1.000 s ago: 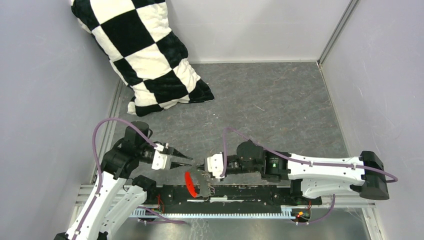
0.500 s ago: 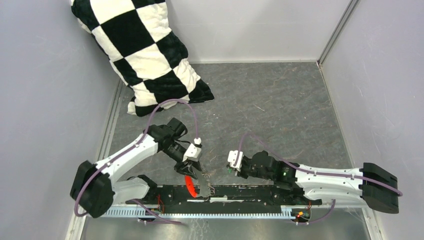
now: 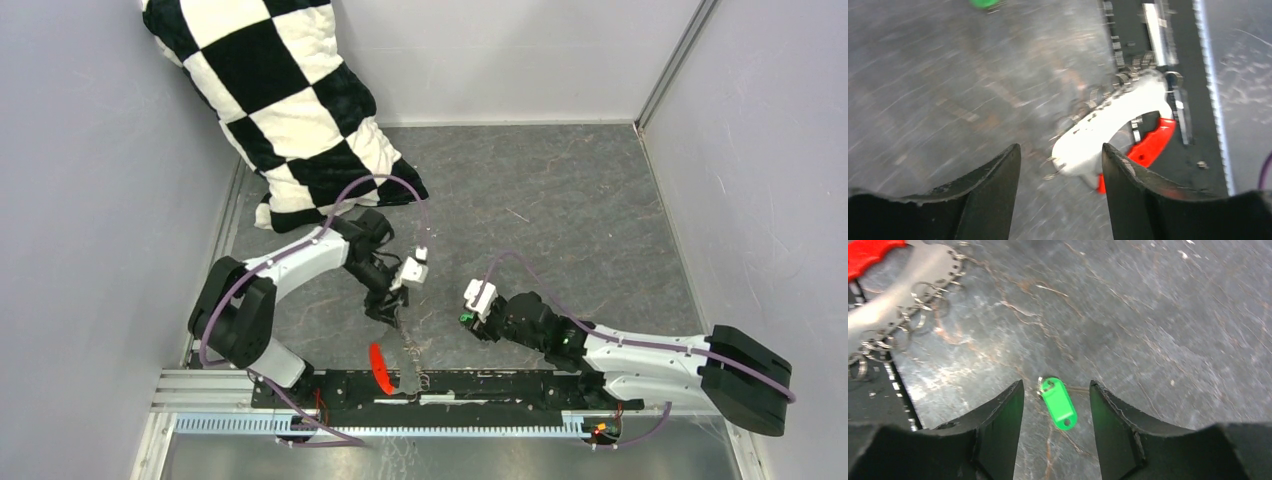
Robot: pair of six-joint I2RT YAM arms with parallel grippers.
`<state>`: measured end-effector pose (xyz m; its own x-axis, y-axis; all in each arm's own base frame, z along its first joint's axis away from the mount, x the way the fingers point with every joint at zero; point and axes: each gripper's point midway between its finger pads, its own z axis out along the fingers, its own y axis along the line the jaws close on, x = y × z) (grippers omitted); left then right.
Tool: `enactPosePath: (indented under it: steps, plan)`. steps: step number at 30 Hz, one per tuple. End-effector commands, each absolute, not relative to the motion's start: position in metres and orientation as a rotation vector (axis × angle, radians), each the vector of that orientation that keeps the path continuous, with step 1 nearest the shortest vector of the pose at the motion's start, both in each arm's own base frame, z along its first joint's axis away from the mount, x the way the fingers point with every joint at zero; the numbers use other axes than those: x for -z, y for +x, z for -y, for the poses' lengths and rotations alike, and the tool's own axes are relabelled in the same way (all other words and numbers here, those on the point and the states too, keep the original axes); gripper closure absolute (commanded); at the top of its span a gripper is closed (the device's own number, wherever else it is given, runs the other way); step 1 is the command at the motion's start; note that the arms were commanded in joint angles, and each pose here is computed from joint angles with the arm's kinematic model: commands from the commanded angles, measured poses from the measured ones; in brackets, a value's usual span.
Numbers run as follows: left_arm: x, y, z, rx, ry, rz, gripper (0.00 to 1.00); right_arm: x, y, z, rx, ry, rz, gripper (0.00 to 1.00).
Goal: Put the keys on the keyring
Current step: Place the key at the center of the board.
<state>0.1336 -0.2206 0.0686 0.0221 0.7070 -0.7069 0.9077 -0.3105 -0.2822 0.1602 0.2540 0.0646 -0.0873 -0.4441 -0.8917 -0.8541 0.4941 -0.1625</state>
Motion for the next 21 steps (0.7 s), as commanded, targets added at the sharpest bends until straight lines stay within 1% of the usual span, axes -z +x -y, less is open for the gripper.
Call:
enactPosePath:
  steps: [1,4,6,9,11,12,13,14,17,21]
  plan:
    - [-0.095,0.203,0.212,0.941,1.825,-1.733,0.31,-0.112,0.148,-0.299,-0.713,-1.169,-1.524,0.43]
    - [-0.109,0.222,0.195,0.818,1.72,-1.777,0.28,-0.117,0.122,-0.326,-0.922,-1.238,-1.476,0.42]
    - [-0.118,0.234,0.185,0.707,1.656,-1.814,0.23,-0.116,0.107,-0.341,-1.02,-1.28,-1.445,0.41]
    - [-0.134,0.249,0.165,0.574,1.501,-1.874,0.21,-0.104,0.093,-0.357,-1.105,-1.347,-1.44,0.41]
    - [-0.136,0.249,0.151,0.539,1.429,-1.953,0.19,-0.096,0.083,-0.364,-1.169,-1.37,-1.463,0.41]
    - [-0.134,0.247,0.145,0.529,1.402,-2.007,0.12,-0.091,0.079,-0.368,-1.196,-1.381,-1.471,0.41]
    - [-0.133,0.244,0.141,0.527,1.373,-2.065,0.02,-0.089,0.076,-0.37,-1.216,-1.385,-1.477,0.42]
    - [-0.131,0.241,0.136,0.528,1.354,-2.118,0.0,-0.086,0.074,-0.372,-1.227,-1.395,-1.486,0.42]
    - [-0.133,0.236,0.128,0.542,1.29,-2.199,0.0,-0.076,0.072,-0.373,-1.228,-1.414,-1.514,0.45]
    - [-0.146,0.242,0.12,0.45,1.199,-2.158,0.0,-0.06,0.073,-0.372,-1.21,-1.425,-1.571,0.47]
